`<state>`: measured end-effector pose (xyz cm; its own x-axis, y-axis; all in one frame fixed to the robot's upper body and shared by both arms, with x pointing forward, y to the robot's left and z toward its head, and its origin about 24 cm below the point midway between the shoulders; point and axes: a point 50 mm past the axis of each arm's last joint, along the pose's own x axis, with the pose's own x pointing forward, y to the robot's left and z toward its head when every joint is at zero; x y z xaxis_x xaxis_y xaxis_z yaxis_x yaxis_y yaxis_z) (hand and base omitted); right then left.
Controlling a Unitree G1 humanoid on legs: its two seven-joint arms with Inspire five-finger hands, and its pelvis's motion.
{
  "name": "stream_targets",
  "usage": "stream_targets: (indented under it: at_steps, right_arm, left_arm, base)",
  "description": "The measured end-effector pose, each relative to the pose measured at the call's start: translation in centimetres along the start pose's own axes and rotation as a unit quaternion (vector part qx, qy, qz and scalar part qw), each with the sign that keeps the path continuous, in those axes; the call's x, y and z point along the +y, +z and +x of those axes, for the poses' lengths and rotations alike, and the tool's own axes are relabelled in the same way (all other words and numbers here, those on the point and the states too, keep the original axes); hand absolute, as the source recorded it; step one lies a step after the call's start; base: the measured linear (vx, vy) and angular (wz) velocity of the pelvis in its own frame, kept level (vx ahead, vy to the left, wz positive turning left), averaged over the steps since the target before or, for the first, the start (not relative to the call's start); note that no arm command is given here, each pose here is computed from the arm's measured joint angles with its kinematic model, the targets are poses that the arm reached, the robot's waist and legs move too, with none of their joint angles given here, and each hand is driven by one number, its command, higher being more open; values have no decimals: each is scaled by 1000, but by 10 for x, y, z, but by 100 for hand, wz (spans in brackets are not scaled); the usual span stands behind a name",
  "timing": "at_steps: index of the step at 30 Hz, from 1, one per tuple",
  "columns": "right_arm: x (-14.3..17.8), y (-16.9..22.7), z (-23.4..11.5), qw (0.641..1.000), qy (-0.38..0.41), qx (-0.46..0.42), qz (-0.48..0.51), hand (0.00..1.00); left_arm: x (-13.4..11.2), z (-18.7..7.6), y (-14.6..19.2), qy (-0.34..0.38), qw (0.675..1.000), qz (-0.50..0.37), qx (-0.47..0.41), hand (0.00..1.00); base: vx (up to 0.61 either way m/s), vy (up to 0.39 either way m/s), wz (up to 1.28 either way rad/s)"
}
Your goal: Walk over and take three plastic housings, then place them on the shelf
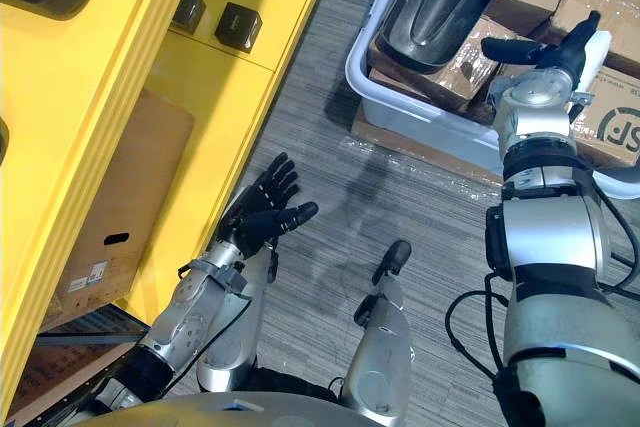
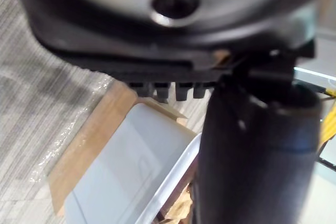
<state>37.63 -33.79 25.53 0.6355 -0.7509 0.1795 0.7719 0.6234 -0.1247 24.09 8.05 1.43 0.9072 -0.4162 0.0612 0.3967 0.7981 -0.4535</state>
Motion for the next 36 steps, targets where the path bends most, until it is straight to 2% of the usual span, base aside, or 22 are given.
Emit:
stream_targets:
  at_steps: [8, 12, 16, 21, 26, 32, 36]
  right_arm:
    - [-2, 60, -13, 985, -30, -160, 54, 100]
    - [3, 78, -23, 975, -2, -218, 46, 100]
    - [18, 67, -26, 974, 58, -220, -2, 100]
    - [35, 36, -25, 975, 116, -176, -65, 100]
    - [37, 30, -20, 974, 125, -157, -102, 100]
    - [40, 53, -19, 973, 113, -170, -109, 100]
    - [33, 40, -12, 980, 83, -120, -134, 100]
  left_arm:
    - [-3, -8, 3, 1, 1000, -10, -12, 100]
    - [-4, -5, 5, -7, 1000, -8, -16, 100]
    - [-6, -5, 4, -12, 1000, -8, -13, 100]
    - [-13, -3, -7, -30, 999, -6, 12, 100]
    - [-9, -3, -17, -23, 999, -1, 37, 100]
    - [-4, -4, -20, -12, 999, -10, 41, 100]
    - [-5, -4, -19, -12, 999, -13, 35, 100]
  base:
    - [-17, 44, -7]
    - [-23, 39, -7]
    - [0, 0, 0]
    - [20, 20, 5]
    - [39, 28, 14]
    - [33, 28, 12]
    - [12, 50, 12]
